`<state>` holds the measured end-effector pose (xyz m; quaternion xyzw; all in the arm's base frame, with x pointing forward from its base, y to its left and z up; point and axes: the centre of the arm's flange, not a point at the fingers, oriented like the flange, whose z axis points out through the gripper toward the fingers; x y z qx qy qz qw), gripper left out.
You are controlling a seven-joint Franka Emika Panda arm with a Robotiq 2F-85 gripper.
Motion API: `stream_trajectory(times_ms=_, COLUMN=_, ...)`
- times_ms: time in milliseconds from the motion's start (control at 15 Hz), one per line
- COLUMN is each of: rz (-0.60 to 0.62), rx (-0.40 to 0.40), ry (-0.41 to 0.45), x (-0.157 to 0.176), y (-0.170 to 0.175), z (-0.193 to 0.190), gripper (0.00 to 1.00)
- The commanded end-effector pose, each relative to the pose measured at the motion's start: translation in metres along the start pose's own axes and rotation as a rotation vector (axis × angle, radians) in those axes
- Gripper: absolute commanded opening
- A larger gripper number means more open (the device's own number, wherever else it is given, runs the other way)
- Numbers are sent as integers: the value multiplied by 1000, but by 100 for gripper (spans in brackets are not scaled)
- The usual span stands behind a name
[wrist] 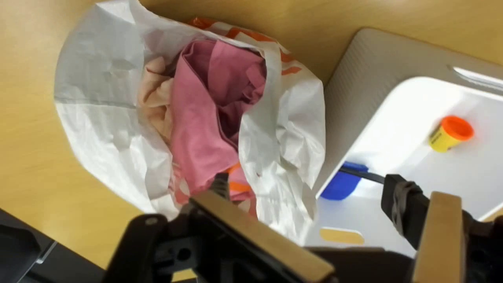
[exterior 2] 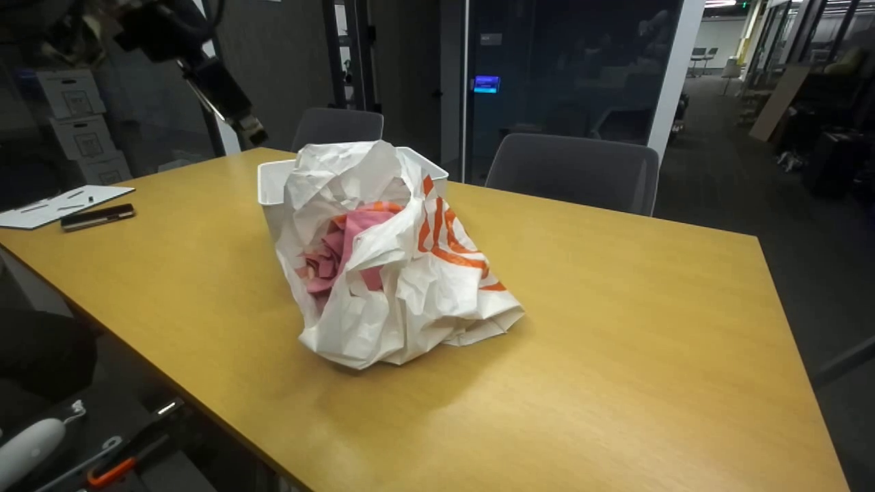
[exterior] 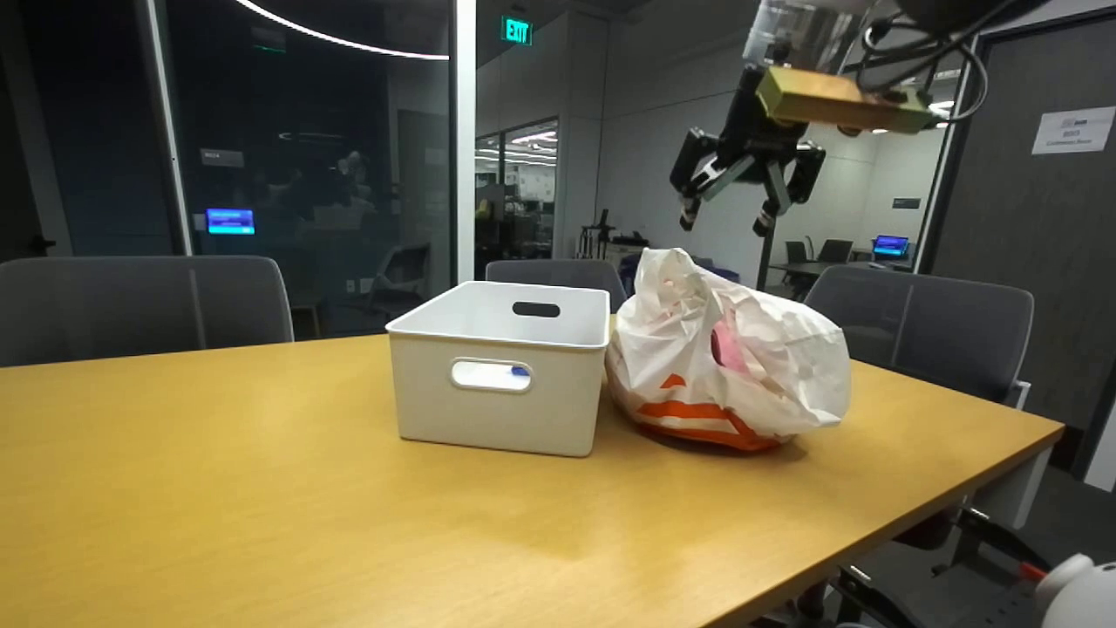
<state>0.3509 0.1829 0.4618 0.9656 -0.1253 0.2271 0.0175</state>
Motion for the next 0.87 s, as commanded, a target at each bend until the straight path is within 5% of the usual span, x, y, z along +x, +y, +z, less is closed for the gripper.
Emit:
stream_trajectory(times_ms=0, rz=84, rx=-20, ry=75, x=24, y=9, z=-61, gripper=100)
stream_trajectory(times_ms=333, rz=168, rx=-129, ry=145, x=43, y=29, z=-83, gripper=100)
stream_trajectory(times_ms=800, rz=172, rx=-118, ry=137, x=42, y=33, z=-76, gripper=100)
